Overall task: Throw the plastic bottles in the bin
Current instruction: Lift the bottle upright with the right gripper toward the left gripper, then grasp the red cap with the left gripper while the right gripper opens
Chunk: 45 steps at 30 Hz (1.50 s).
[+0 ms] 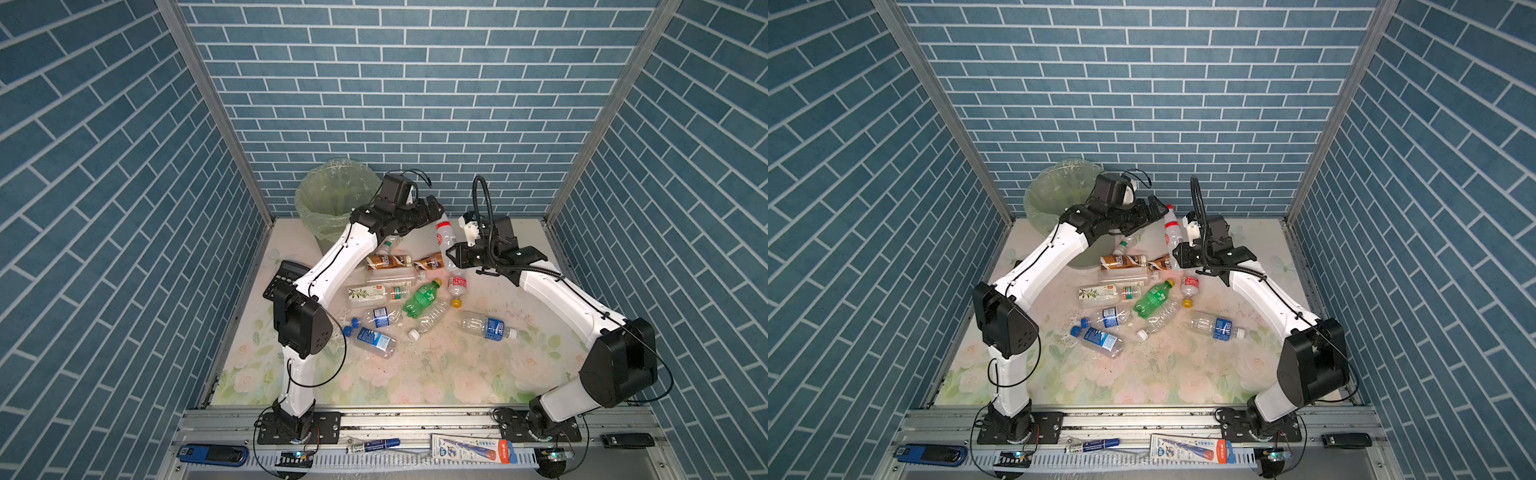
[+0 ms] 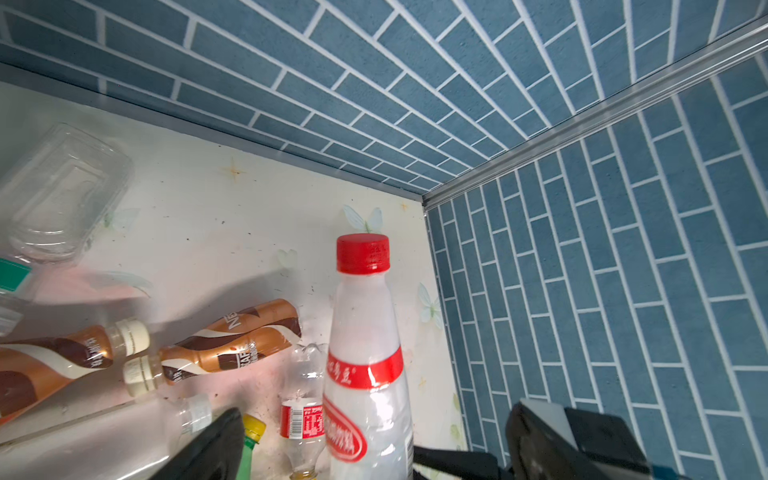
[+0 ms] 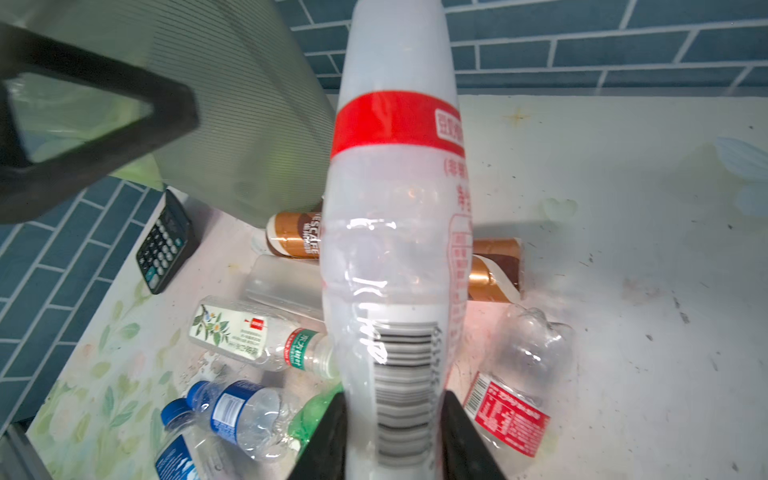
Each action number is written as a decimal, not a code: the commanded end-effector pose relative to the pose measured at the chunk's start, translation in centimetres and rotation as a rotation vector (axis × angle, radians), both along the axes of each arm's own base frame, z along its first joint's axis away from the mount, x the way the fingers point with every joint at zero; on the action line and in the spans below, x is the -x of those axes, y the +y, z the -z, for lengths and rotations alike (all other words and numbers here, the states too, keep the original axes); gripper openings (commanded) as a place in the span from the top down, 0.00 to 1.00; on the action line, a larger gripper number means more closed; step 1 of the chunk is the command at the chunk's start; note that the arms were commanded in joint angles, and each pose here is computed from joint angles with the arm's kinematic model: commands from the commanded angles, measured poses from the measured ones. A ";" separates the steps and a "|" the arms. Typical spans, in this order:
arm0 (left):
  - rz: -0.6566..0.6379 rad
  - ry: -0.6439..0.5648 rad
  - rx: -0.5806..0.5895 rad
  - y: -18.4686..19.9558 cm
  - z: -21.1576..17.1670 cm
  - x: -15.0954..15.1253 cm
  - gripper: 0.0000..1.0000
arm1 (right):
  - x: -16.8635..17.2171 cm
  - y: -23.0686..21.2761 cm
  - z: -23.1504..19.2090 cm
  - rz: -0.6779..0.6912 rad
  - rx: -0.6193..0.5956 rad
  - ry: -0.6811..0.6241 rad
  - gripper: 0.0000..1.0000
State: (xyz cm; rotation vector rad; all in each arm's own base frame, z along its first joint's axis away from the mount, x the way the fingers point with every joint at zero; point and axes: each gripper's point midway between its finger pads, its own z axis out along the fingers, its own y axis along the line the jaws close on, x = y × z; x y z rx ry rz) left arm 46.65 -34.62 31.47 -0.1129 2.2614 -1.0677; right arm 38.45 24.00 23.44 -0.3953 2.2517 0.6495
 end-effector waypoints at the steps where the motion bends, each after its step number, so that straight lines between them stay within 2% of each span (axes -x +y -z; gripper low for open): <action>1: 0.008 -0.030 0.080 -0.8 -1.9 -0.6 0.01 | 0.3 1.1 -4.7 -0.019 -0.096 -0.100 0.66; 5: -0.009 -0.018 0.089 -0.7 -1.3 -1.4 0.01 | 0.9 1.8 -5.7 -0.041 -0.118 -0.131 0.66; 9: -0.032 -0.032 0.095 -0.3 -1.5 -2.1 0.06 | 1.5 2.3 -6.5 -0.068 -0.137 -0.147 0.66; 13: -0.022 -0.064 0.100 -0.3 -2.2 -2.6 0.22 | 2.0 2.8 -6.7 -0.090 -0.149 -0.160 0.66; 19: -0.016 -0.089 0.060 -0.1 -2.6 -3.1 0.29 | 2.5 3.2 -6.4 -0.112 -0.159 -0.168 0.66; 24: -0.017 -0.106 0.040 0.1 -2.5 -3.4 0.42 | 2.7 3.3 -6.6 -0.121 -0.162 -0.182 0.66; 30: -0.001 -0.119 -0.003 0.3 -2.2 -3.3 0.64 | 2.8 3.7 -6.7 -0.143 -0.172 -0.186 0.66; 36: 0.018 -0.158 -0.068 0.9 -3.0 -2.8 0.74 | 3.1 4.1 -6.6 -0.171 -0.173 -0.206 0.65; 42: 0.032 -0.208 -0.087 1.2 -3.9 -2.6 0.76 | 3.3 4.3 -6.6 -0.189 -0.181 -0.201 0.54; 45: 0.031 -0.229 -0.101 1.4 -4.4 -2.5 0.79 | 3.5 4.3 -6.9 -0.188 -0.183 -0.208 0.42</action>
